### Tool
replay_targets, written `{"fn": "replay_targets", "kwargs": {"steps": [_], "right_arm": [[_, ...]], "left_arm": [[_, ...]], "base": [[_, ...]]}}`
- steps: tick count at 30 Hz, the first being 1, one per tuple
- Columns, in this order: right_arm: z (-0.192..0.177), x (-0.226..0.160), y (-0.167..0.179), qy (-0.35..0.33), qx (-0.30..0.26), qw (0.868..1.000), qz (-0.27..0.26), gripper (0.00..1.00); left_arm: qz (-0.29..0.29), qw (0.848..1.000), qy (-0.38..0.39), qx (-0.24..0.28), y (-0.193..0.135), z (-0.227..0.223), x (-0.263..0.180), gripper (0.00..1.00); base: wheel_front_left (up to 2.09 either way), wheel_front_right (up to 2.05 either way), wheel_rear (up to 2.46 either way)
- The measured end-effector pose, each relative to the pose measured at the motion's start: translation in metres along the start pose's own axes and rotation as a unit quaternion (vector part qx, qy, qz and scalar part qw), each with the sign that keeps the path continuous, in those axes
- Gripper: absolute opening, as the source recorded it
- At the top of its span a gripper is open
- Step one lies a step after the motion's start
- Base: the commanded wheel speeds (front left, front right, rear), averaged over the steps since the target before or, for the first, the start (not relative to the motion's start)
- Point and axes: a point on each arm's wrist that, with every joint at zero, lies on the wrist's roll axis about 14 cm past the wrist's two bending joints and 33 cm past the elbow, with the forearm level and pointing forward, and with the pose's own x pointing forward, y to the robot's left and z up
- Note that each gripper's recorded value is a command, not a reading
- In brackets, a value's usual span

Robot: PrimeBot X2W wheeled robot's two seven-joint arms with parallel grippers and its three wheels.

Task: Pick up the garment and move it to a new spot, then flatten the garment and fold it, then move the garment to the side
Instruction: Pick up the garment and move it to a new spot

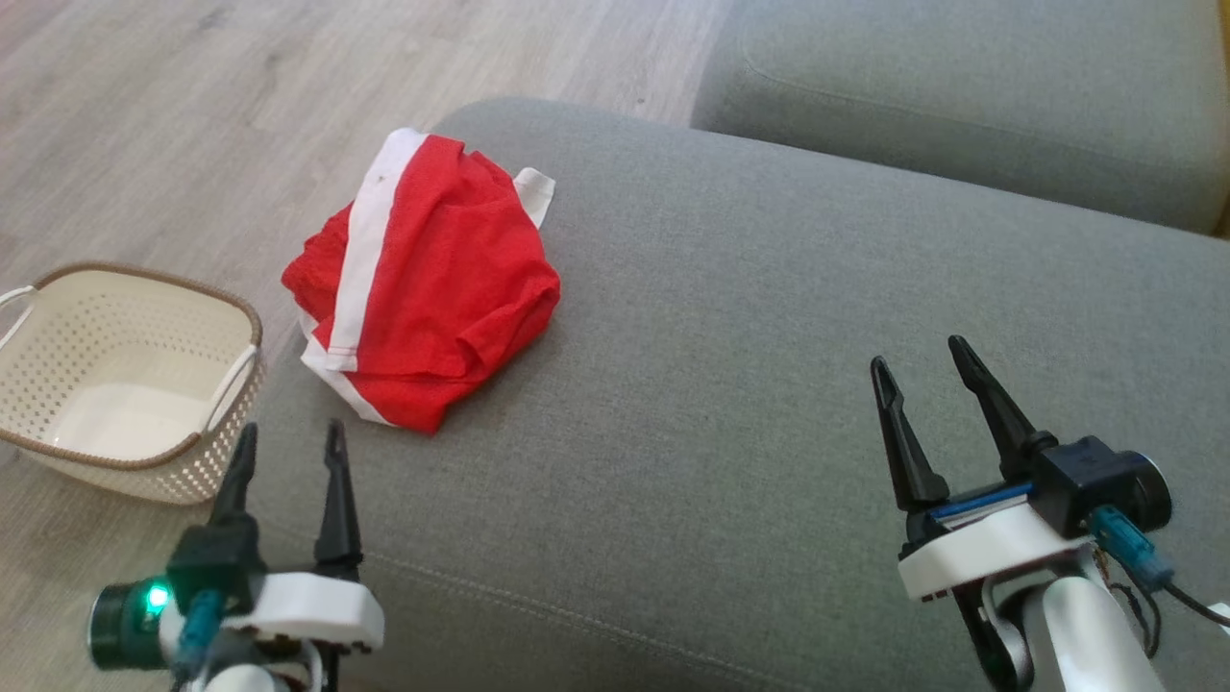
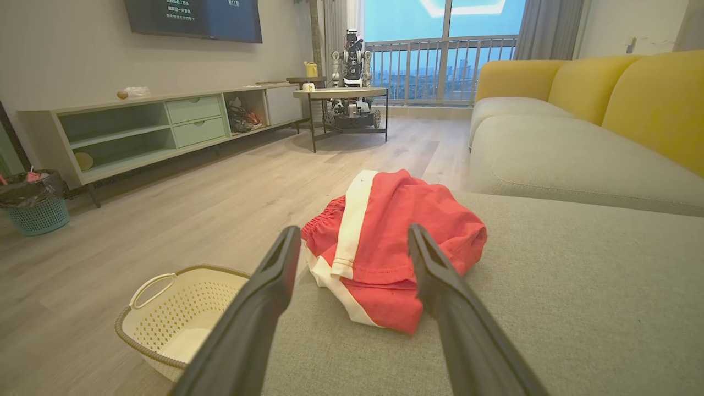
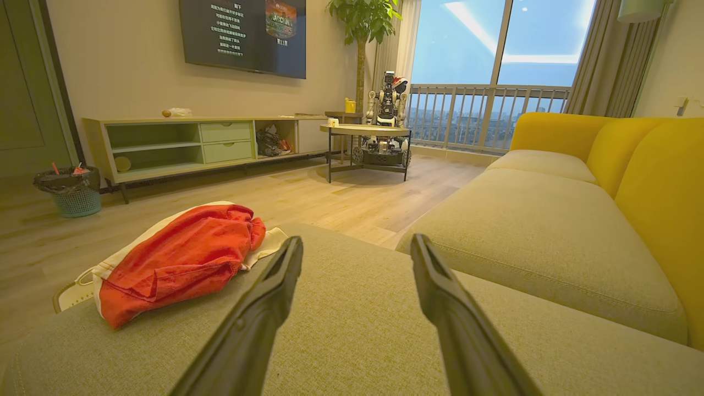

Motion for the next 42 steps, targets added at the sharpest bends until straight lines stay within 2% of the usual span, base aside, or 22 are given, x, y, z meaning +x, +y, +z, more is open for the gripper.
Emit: {"fn": "replay_targets", "kwargs": {"steps": [3,8,14,17,24,26,29,32,35,37,38,39,40,41,42], "right_arm": [[-0.004,-0.001,-0.004,0.004,0.002,1.000,-0.005,1.00],[-0.016,-0.001,-0.014,0.016,-0.004,1.000,-0.015,1.00],[-0.025,0.010,-0.035,0.017,-0.022,0.999,-0.032,1.00],[-0.023,0.017,-0.044,0.008,-0.027,0.999,-0.039,1.00],[-0.031,0.030,-0.079,-0.003,-0.039,0.997,-0.072,1.00],[-0.044,0.028,-0.088,0.010,-0.046,0.996,-0.079,1.00],[-0.053,0.026,-0.097,0.019,-0.049,0.995,-0.087,1.00],[-0.058,0.026,-0.107,0.021,-0.051,0.994,-0.097,1.00],[-0.063,0.023,-0.113,0.028,-0.053,0.993,-0.104,1.00],[-0.066,0.020,-0.116,0.033,-0.054,0.992,-0.106,1.00],[-0.067,0.019,-0.116,0.034,-0.054,0.992,-0.107,1.00],[-0.068,0.018,-0.116,0.035,-0.055,0.992,-0.107,1.00],[-0.067,0.018,-0.117,0.036,-0.055,0.992,-0.108,1.00],[-0.067,0.017,-0.117,0.036,-0.056,0.992,-0.108,1.00],[-0.066,0.017,-0.117,0.036,-0.059,0.992,-0.108,1.00]], "left_arm": [[0.008,1.000,0.007,-0.015,0.003,-0.003,0.004,1.00],[-0.012,1.000,0.016,-0.016,-0.002,-0.008,0.020,1.00],[-0.081,0.997,0.012,0.002,-0.018,-0.004,0.072,1.00],[-0.096,0.995,0.021,0.006,-0.023,-0.010,0.090,1.00],[-0.128,0.987,0.095,0.015,-0.035,-0.036,0.161,1.00],[-0.133,0.981,0.136,0.028,-0.039,-0.051,0.190,1.00],[-0.138,0.971,0.193,0.037,-0.046,-0.075,0.208,1.00],[-0.143,0.956,0.252,0.040,-0.055,-0.102,0.216,1.00],[-0.160,0.941,0.288,0.078,-0.060,-0.123,0.218,1.00],[-0.162,0.936,0.302,0.085,-0.061,-0.132,0.220,1.00],[-0.161,0.933,0.311,0.084,-0.061,-0.137,0.220,0.74],[-0.161,0.929,0.321,0.085,-0.062,-0.142,0.219,0.42],[-0.159,0.926,0.330,0.087,-0.061,-0.146,0.217,0.17],[-0.157,0.924,0.336,0.088,-0.060,-0.149,0.216,0.00],[-0.156,0.922,0.342,0.088,-0.059,-0.152,0.214,0.00]], "base": [[0.00,0.00,0.00],[0.00,0.00,0.00],[0.00,0.00,0.00],[0.00,0.00,0.00],[0.00,0.00,0.00],[0.00,0.00,0.00],[0.00,0.00,0.00],[0.00,0.00,0.00],[0.00,0.00,0.00],[0.00,0.00,0.00],[0.00,0.00,0.00],[0.00,0.00,0.00],[0.00,0.00,0.00],[0.00,0.00,0.00],[0.00,0.00,0.00]]}}
